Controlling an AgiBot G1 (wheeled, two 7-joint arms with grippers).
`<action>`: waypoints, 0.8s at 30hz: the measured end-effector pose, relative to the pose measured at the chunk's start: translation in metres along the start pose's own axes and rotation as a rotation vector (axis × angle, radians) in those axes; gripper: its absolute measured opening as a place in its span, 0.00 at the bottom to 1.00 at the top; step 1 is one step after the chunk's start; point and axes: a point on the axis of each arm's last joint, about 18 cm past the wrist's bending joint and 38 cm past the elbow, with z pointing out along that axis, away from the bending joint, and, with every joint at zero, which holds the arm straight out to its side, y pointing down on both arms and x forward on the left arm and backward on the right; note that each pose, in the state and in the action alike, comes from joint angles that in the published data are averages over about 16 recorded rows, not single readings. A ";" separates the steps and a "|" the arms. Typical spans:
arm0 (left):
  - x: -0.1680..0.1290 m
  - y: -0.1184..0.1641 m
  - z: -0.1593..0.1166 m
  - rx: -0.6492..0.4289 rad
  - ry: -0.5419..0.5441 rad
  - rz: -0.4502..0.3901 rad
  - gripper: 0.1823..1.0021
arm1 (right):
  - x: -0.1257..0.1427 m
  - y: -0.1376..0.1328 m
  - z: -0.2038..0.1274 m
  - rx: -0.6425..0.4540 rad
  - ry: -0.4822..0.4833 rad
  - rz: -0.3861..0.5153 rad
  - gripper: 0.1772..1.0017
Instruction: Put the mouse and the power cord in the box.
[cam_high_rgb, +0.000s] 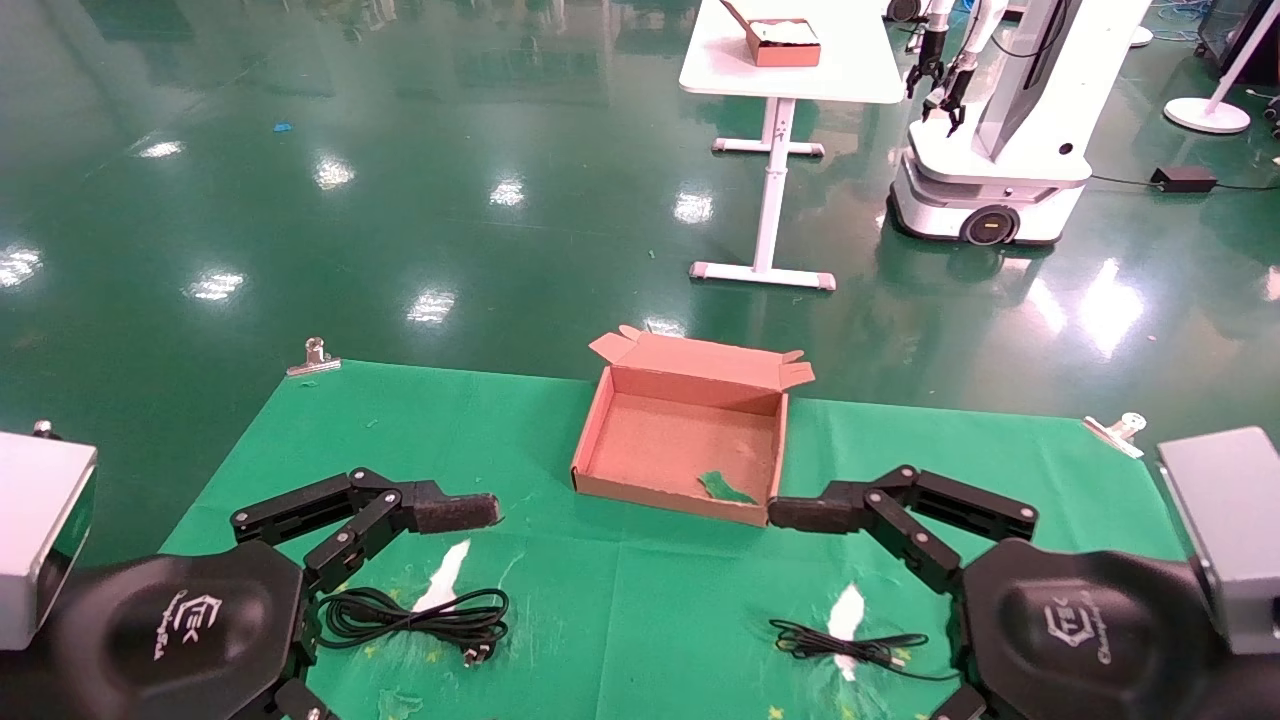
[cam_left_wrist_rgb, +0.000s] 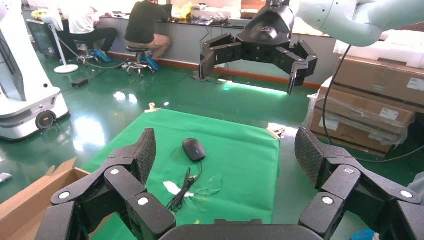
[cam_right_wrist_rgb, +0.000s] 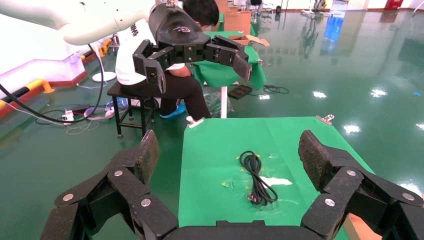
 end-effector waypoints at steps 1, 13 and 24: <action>0.000 0.000 0.000 0.000 0.000 0.000 1.00 | 0.000 0.000 0.000 0.000 0.000 0.000 1.00; 0.000 0.000 0.000 0.000 0.000 0.000 1.00 | 0.000 0.000 0.000 0.000 0.000 0.000 1.00; 0.000 0.001 0.000 -0.005 -0.001 0.000 1.00 | 0.000 0.001 0.000 -0.002 0.001 0.002 1.00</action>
